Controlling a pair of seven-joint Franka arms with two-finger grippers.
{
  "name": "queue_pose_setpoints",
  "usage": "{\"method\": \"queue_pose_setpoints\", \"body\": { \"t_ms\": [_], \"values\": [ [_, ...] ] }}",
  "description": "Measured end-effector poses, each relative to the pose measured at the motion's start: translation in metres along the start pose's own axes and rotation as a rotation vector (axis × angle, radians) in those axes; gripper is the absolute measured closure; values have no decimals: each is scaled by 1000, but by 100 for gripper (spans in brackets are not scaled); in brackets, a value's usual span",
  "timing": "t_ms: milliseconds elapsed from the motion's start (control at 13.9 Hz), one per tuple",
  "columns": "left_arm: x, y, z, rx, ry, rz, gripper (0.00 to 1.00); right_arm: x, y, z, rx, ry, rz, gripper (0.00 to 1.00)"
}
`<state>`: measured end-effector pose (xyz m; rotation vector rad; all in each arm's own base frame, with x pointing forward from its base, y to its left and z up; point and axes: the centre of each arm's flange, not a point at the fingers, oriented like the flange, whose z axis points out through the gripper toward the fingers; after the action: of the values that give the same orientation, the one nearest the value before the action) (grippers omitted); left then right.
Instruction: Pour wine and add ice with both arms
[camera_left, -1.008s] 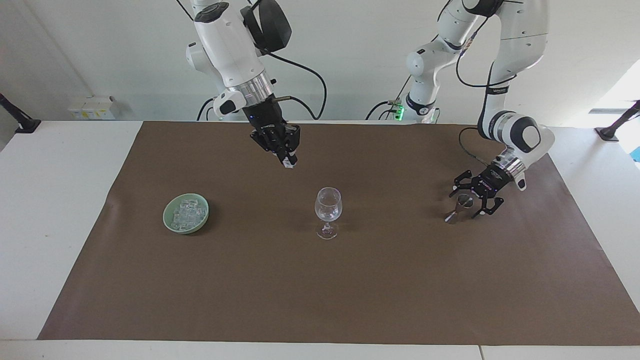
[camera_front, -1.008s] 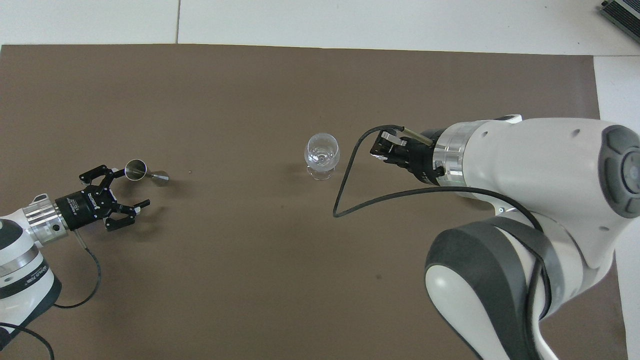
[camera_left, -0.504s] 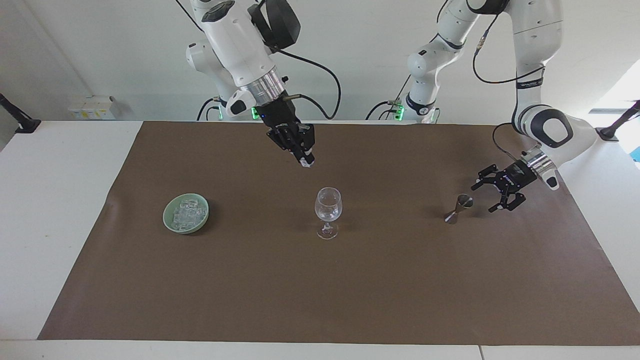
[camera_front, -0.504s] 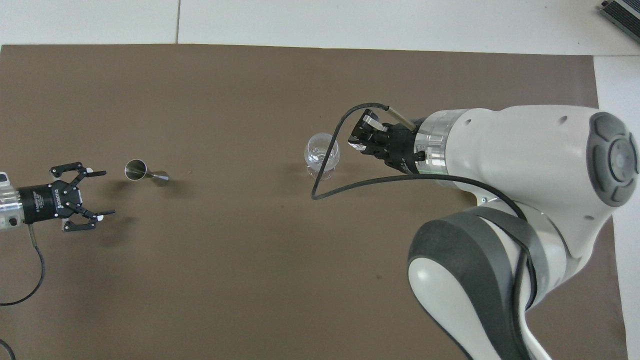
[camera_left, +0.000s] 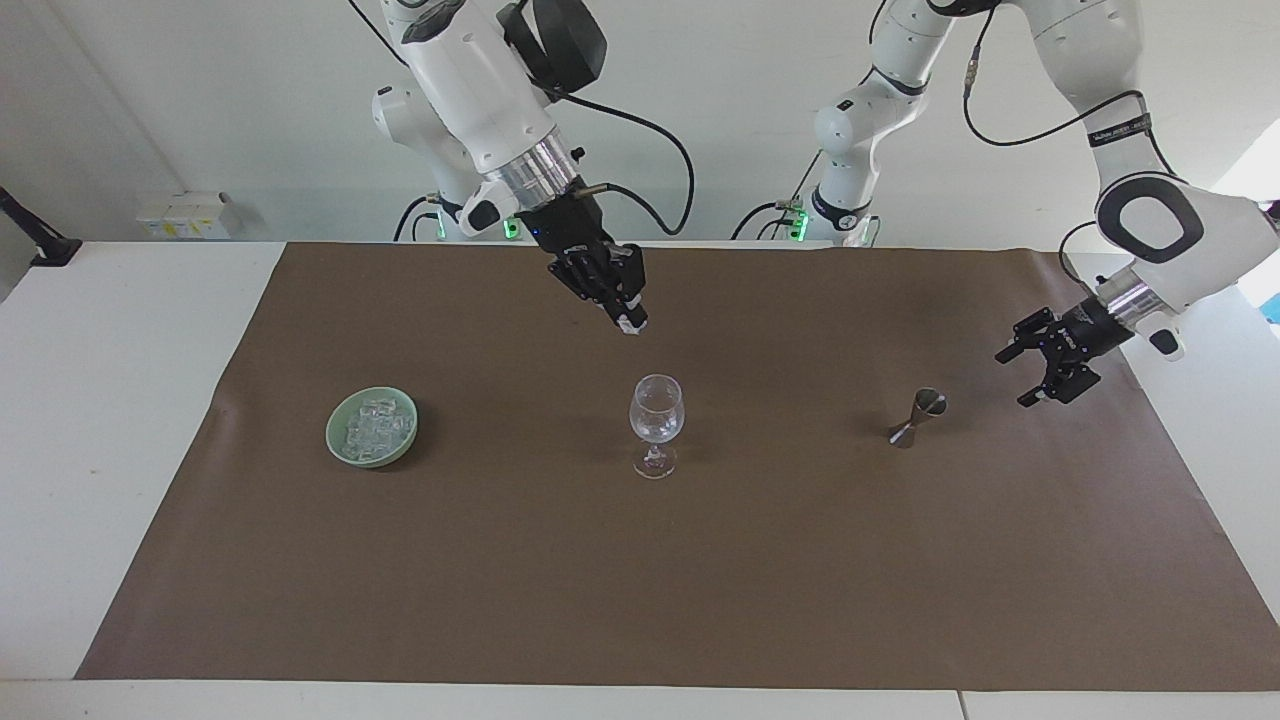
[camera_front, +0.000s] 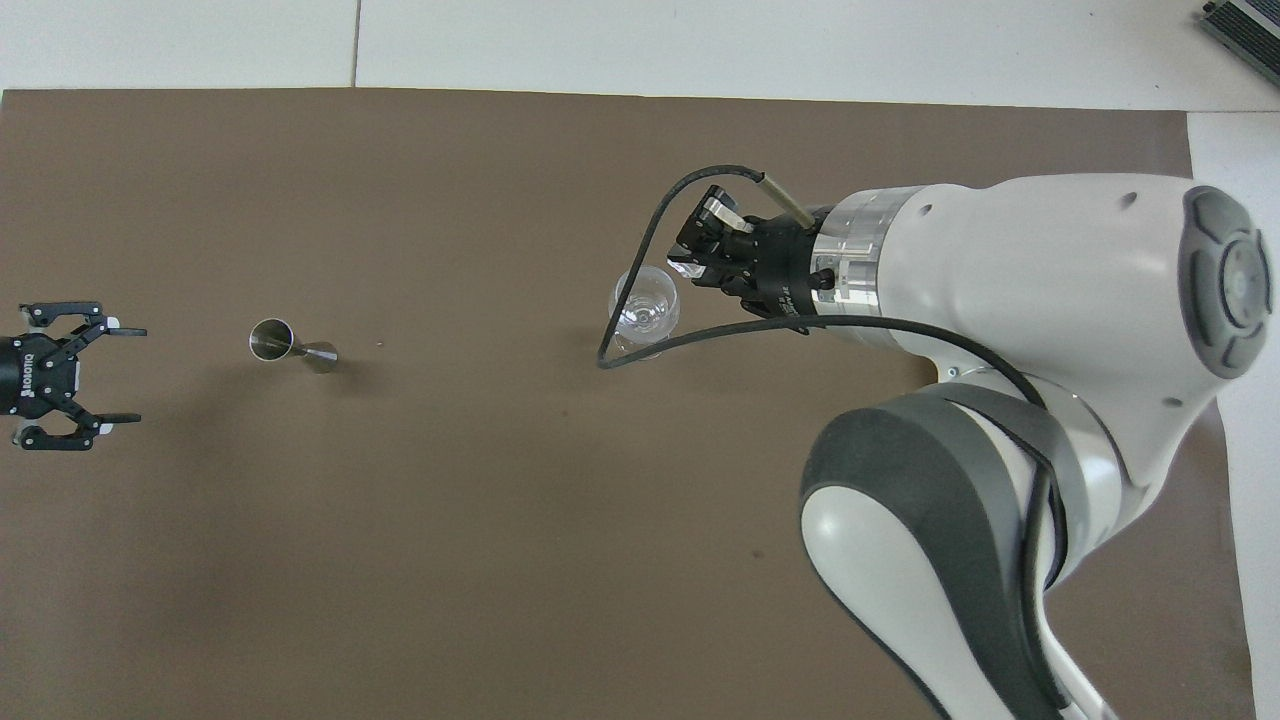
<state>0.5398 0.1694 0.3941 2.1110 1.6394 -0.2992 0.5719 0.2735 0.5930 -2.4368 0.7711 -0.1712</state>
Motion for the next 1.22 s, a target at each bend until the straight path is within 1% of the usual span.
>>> {"method": "queue_pose_setpoints", "body": {
  "t_ms": [144,360,504,720,1008,1224],
  "values": [
    [-11,10,-22,13,64,59,0,5,-7,11,2,-4,5,73],
    [-26,27,-52,4,109,135,0,11,-18,24,10,-7,36,73],
    [-29,34,-66,30,154,221,0,9,-30,30,26,-8,58,73],
    [-34,40,-80,73,201,367,0,13,-38,33,45,0,64,73],
    [-49,43,-99,102,243,545,0,16,-44,29,65,9,66,73],
    [-68,46,-106,172,285,695,0,17,-46,31,66,9,71,73]
  ]
}}
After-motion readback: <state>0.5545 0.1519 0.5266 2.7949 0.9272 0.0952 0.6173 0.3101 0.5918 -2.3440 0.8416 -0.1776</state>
